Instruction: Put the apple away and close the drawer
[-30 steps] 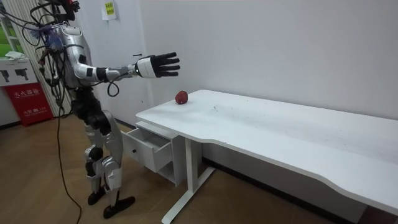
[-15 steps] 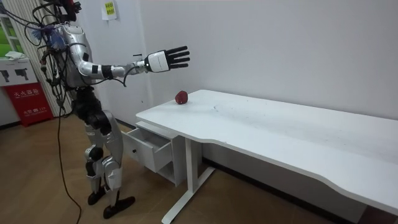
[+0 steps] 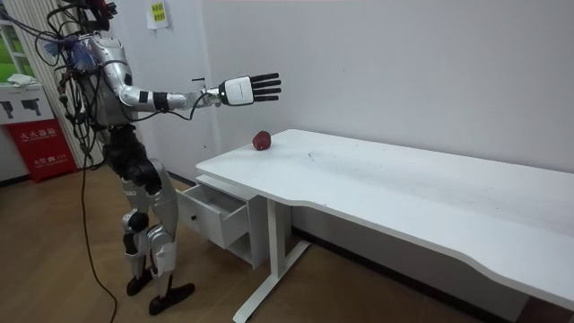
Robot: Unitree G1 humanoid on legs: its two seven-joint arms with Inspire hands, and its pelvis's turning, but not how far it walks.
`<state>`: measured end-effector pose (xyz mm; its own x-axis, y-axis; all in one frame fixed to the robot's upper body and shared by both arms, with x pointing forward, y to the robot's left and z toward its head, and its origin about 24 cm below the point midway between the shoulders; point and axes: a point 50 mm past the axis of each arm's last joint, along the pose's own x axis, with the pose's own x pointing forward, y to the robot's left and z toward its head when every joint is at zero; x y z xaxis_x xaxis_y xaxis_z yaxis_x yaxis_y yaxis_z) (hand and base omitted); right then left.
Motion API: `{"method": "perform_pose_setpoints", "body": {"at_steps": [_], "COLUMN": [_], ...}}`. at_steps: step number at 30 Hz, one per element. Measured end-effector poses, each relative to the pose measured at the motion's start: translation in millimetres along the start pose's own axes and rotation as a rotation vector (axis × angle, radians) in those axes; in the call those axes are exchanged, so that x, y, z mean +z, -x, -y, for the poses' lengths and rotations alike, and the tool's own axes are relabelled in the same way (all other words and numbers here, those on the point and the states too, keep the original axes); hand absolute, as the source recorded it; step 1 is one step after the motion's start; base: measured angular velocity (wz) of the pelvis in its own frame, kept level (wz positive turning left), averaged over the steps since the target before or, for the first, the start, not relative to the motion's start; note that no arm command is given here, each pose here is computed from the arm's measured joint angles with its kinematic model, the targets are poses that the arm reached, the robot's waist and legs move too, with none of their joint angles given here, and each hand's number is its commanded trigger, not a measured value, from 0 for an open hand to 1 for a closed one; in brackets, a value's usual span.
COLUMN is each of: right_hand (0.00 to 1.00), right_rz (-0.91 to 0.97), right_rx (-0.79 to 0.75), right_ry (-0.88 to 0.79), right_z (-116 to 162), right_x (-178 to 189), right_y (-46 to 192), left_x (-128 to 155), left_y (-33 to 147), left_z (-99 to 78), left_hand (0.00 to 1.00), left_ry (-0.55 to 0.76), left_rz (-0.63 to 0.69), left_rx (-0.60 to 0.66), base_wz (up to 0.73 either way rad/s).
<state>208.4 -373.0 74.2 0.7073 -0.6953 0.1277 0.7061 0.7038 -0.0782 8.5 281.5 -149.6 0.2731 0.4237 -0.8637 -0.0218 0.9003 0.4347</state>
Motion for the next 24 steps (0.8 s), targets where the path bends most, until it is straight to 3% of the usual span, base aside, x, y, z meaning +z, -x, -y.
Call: {"method": "perform_pose_setpoints", "body": {"at_steps": [5,24], "right_hand": [0.00,0.00], "right_rz": [0.022,-0.110], "right_rx": [0.062,0.324], "right_ry": [0.135,0.195], "right_z": [-4,-22], "right_x": [0,-29], "right_y": [0,9], "left_x": [1,4], "left_y": [-0.5,-1.6], "left_z": [-2.5,-5.6], "left_hand": [0.00,0.00], "left_ry": [-0.020,-0.034], "left_rz": [0.005,0.014], "left_rx": [0.004,-0.022], "base_wz": [0.00,0.03]}}
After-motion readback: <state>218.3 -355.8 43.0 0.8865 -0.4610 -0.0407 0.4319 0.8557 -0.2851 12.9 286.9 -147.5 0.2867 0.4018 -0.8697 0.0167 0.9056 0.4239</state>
